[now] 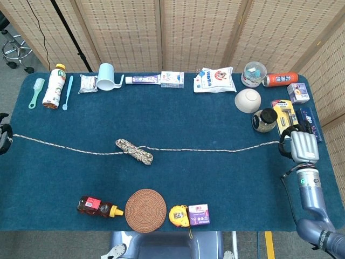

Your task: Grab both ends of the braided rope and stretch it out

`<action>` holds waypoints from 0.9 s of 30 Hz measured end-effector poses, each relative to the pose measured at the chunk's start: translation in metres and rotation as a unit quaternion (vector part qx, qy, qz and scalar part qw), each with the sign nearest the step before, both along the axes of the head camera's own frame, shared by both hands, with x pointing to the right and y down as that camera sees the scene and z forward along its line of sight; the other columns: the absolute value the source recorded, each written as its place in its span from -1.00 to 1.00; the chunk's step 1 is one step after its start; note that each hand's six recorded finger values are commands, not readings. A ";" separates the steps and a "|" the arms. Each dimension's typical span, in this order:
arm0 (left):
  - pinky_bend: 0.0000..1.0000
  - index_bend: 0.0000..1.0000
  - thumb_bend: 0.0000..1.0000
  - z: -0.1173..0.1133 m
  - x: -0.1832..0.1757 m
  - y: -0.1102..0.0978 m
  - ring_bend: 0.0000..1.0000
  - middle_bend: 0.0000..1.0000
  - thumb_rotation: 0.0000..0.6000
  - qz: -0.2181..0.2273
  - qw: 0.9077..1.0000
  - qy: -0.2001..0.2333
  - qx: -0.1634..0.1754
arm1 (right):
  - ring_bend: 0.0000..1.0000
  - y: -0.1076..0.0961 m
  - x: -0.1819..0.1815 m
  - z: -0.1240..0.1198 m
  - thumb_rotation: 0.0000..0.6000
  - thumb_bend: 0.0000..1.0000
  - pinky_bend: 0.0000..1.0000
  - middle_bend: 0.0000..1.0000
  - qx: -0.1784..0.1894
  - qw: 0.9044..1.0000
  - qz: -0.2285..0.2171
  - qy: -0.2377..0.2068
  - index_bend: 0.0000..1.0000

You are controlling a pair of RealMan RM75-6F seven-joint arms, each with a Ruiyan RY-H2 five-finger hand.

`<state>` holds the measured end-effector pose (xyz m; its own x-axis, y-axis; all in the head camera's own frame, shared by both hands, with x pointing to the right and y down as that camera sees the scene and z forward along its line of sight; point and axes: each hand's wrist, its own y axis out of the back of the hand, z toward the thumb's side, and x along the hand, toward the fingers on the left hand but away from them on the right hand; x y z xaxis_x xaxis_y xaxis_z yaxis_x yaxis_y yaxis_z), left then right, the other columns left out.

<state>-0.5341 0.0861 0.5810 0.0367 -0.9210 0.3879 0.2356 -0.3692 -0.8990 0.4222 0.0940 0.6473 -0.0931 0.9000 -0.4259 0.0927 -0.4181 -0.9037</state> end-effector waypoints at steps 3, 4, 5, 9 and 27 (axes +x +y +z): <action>-1.00 0.45 -0.22 0.003 0.024 -0.011 -0.83 -0.54 1.00 0.027 1.000 0.016 0.002 | -0.53 -0.003 -0.016 -0.003 1.00 0.03 -1.00 -0.21 0.003 1.000 -0.012 -0.021 0.36; -1.00 0.45 -0.22 0.004 0.031 -0.013 -0.83 -0.54 1.00 0.034 0.999 0.020 0.002 | -0.53 -0.004 -0.021 -0.003 1.00 0.03 -1.00 -0.21 0.003 1.000 -0.014 -0.028 0.36; -1.00 0.45 -0.22 0.005 0.039 -0.016 -0.82 -0.54 1.00 0.043 0.999 0.026 0.002 | -0.53 -0.005 -0.027 -0.005 1.00 0.03 -1.00 -0.21 0.003 0.999 -0.018 -0.037 0.36; -1.00 0.45 -0.22 0.008 0.064 -0.021 -0.80 -0.52 1.00 0.067 0.997 0.044 0.002 | -0.53 -0.008 -0.047 -0.008 1.00 0.03 -1.00 -0.21 0.003 0.997 -0.034 -0.063 0.36; -1.00 0.45 -0.22 0.008 0.181 -0.027 -0.79 -0.51 1.00 0.174 0.975 0.140 0.011 | -0.53 -0.013 -0.135 -0.013 1.00 0.03 -1.00 -0.21 -0.015 0.982 -0.102 -0.160 0.36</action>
